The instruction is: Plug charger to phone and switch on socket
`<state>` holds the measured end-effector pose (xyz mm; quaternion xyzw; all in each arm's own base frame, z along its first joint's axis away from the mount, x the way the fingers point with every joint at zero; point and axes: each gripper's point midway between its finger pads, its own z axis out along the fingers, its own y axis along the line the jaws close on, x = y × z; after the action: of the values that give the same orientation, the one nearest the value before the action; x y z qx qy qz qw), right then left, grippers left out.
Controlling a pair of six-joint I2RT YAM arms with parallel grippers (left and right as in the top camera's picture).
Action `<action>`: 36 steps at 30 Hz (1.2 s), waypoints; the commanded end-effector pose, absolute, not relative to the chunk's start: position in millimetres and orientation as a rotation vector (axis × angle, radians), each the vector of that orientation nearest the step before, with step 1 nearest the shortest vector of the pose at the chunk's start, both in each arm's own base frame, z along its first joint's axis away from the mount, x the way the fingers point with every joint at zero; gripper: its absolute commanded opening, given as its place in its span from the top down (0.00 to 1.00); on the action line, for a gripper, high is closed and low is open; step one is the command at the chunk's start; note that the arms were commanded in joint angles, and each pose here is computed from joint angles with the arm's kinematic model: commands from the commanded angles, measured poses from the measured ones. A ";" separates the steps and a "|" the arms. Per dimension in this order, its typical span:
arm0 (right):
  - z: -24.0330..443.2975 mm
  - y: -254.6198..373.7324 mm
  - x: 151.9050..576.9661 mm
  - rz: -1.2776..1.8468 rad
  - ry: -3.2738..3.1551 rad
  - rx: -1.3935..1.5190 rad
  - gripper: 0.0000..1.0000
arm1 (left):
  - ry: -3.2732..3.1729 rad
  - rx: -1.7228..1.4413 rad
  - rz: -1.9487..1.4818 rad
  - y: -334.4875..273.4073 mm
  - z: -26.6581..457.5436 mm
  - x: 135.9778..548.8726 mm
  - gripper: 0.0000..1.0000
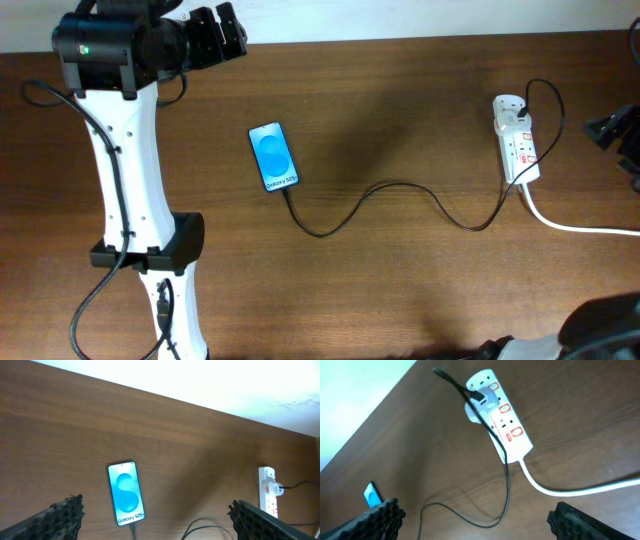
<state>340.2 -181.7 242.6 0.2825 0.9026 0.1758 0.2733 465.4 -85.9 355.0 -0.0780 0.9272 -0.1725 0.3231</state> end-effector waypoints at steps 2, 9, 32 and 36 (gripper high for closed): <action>213.1 -191.0 371.7 0.523 2.426 0.747 0.01 | 2.414 -0.186 -0.428 -82.4 361.6 463.0 0.01; 233.0 -267.7 387.0 0.475 2.145 0.895 0.00 | 2.414 -0.186 -0.428 -82.4 361.6 463.0 0.01; 35.2 -248.8 462.0 0.336 2.476 0.899 0.01 | 2.414 -0.186 -0.429 -82.5 361.6 463.0 0.00; 24.2 -241.3 458.9 0.375 2.512 0.882 0.01 | 2.414 -0.186 -0.429 -82.5 361.6 463.0 0.01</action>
<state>461.2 -246.5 37.2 0.3340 0.9028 0.1288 0.2383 465.4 -85.8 355.0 -0.0781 0.9272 -0.1724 0.3232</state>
